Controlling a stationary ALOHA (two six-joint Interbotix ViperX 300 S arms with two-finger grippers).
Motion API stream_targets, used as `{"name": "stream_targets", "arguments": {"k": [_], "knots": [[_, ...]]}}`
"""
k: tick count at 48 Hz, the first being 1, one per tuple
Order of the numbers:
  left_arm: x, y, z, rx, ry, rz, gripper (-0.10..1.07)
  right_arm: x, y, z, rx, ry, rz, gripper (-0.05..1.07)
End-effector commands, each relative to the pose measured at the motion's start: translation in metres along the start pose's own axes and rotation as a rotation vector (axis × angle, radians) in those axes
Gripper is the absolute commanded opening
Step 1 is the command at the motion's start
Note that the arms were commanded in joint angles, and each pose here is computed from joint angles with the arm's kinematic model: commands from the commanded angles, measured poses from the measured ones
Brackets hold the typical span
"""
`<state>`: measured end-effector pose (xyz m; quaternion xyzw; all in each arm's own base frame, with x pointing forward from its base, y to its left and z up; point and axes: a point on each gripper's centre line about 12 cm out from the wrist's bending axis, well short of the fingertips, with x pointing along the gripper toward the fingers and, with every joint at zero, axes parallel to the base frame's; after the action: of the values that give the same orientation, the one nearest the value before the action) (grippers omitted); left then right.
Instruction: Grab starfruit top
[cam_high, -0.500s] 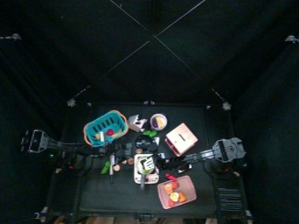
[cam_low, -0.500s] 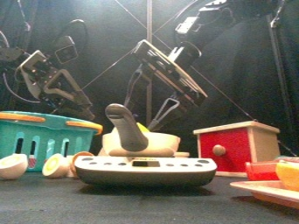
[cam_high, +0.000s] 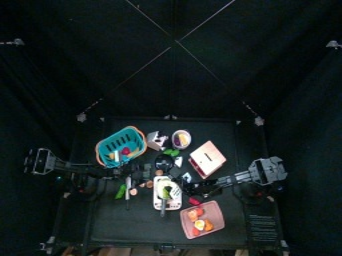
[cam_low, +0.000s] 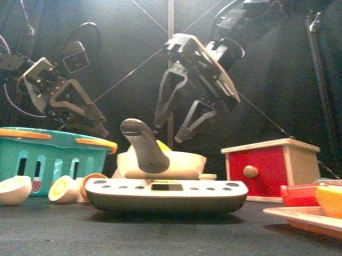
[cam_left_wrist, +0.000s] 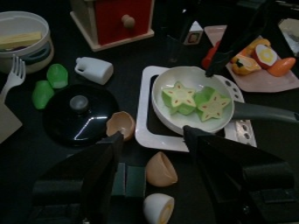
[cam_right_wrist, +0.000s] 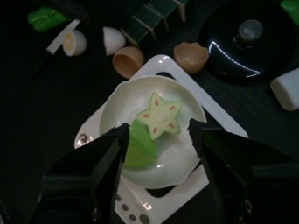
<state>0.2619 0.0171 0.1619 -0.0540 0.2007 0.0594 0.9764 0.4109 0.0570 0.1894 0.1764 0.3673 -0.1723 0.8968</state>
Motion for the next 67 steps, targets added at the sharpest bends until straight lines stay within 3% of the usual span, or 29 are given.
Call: {"name": "stream_targets", "arguments": {"k": [1,6,21,31,67], "knots": [[0.001,0.000,0.004,0.001,-0.014,0.001,0.92,-0.016,0.008,0.006,-0.073,-0.027,0.039,0.90],[0.001,0.000,0.004,0.001,-0.012,0.001,0.92,-0.009,0.009,0.001,-0.161,-0.012,0.026,0.89],[0.000,0.001,0.002,0.001,-0.008,0.002,0.92,0.004,0.008,-0.003,-0.226,-0.004,0.005,0.89],[0.000,0.001,0.001,0.000,-0.007,0.005,0.92,0.010,0.018,-0.002,-0.268,-0.028,0.045,0.89],[0.000,0.002,0.001,-0.001,-0.005,0.008,0.92,0.029,0.018,-0.005,-0.279,-0.009,0.030,0.89]]}}
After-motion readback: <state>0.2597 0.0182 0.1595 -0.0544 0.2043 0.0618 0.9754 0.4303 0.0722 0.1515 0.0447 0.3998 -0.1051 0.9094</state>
